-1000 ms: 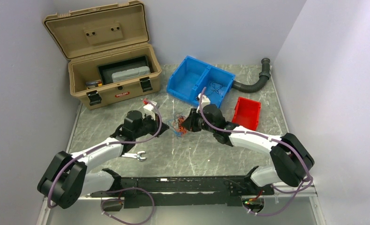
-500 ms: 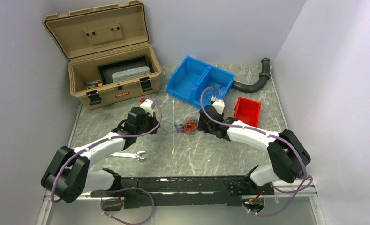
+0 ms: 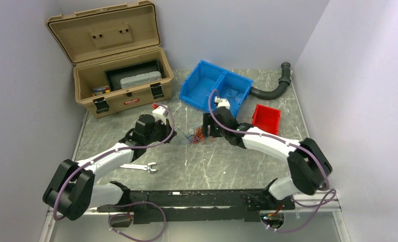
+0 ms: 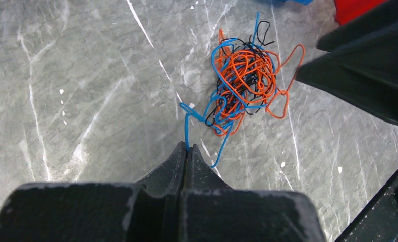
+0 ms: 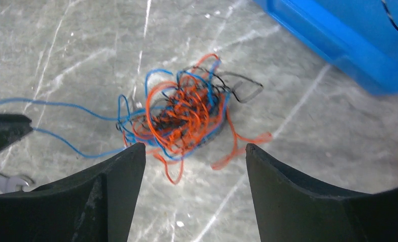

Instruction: Untangle the cables

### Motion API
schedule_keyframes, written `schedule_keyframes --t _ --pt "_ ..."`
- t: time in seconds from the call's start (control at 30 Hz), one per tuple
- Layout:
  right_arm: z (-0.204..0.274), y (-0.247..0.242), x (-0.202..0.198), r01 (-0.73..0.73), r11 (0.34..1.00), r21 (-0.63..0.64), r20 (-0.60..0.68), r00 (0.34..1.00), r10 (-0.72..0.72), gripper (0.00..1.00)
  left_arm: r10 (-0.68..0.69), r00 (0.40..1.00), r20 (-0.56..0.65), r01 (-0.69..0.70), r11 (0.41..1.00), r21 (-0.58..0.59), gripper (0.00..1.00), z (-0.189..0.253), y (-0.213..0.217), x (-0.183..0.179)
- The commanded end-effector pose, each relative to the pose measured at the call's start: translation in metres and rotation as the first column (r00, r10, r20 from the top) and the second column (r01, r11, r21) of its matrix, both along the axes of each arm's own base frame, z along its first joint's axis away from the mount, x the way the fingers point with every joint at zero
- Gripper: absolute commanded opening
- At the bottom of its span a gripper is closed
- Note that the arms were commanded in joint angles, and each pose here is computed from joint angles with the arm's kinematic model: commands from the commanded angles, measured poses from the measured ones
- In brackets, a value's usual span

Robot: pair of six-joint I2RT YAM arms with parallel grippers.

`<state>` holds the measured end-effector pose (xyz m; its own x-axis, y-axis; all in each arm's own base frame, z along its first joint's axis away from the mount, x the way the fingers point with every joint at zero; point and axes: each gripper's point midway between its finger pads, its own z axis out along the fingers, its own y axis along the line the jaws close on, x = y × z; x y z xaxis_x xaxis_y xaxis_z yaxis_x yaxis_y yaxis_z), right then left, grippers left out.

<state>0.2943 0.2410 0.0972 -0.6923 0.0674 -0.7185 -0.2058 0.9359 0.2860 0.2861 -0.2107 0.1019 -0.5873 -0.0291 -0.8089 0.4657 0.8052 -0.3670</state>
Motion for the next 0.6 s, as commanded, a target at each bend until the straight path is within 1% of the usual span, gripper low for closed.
schedule_keyframes --t 0.0,0.1,0.2,0.27,0.33,0.37,0.4,0.5,0.57 --pt "-0.004 0.029 0.02 -0.045 0.998 -0.033 -0.027 0.999 0.044 0.74 -0.043 0.997 0.057 0.045 0.999 -0.03 0.0 0.014 -0.008 0.001" --pt "-0.034 0.031 0.021 -0.02 0.994 -0.109 -0.089 0.996 0.011 0.7 -0.034 0.998 0.056 0.035 0.999 -0.023 0.0 0.014 -0.006 0.002" --pt "-0.056 0.014 0.023 0.071 0.972 -0.226 -0.124 0.987 -0.101 0.69 -0.008 0.998 0.061 0.009 1.0 -0.012 0.0 0.015 -0.001 0.003" --pt "-0.069 -0.006 0.023 0.146 0.935 -0.322 -0.133 0.971 -0.198 0.65 0.035 0.998 0.06 -0.035 0.999 0.002 0.0 0.014 0.006 0.005" --pt "-0.075 -0.032 0.021 0.249 0.876 -0.412 -0.11 0.941 -0.319 0.64 0.139 0.989 0.059 -0.141 0.989 0.039 0.0 0.012 0.024 0.011" --pt "-0.077 -0.047 0.019 0.31 0.839 -0.448 -0.088 0.918 -0.387 0.63 0.207 0.977 0.047 -0.21 0.976 0.064 0.0 0.009 0.036 0.013" --pt "-0.077 -0.058 0.017 0.348 0.819 -0.456 -0.078 0.901 -0.427 0.62 0.295 0.954 0.054 -0.299 0.95 0.093 0.0 0.008 0.052 0.016" --pt "-0.082 -0.081 0.006 0.414 0.808 -0.419 -0.096 0.865 -0.493 0.6 0.499 0.863 0.081 -0.506 0.85 0.145 0.0 0.008 0.093 0.017" --pt "-0.082 -0.097 0.0 0.469 0.794 -0.387 -0.105 0.833 -0.543 0.6 0.589 0.804 0.085 -0.595 0.79 0.147 0.0 0.007 0.112 0.012"
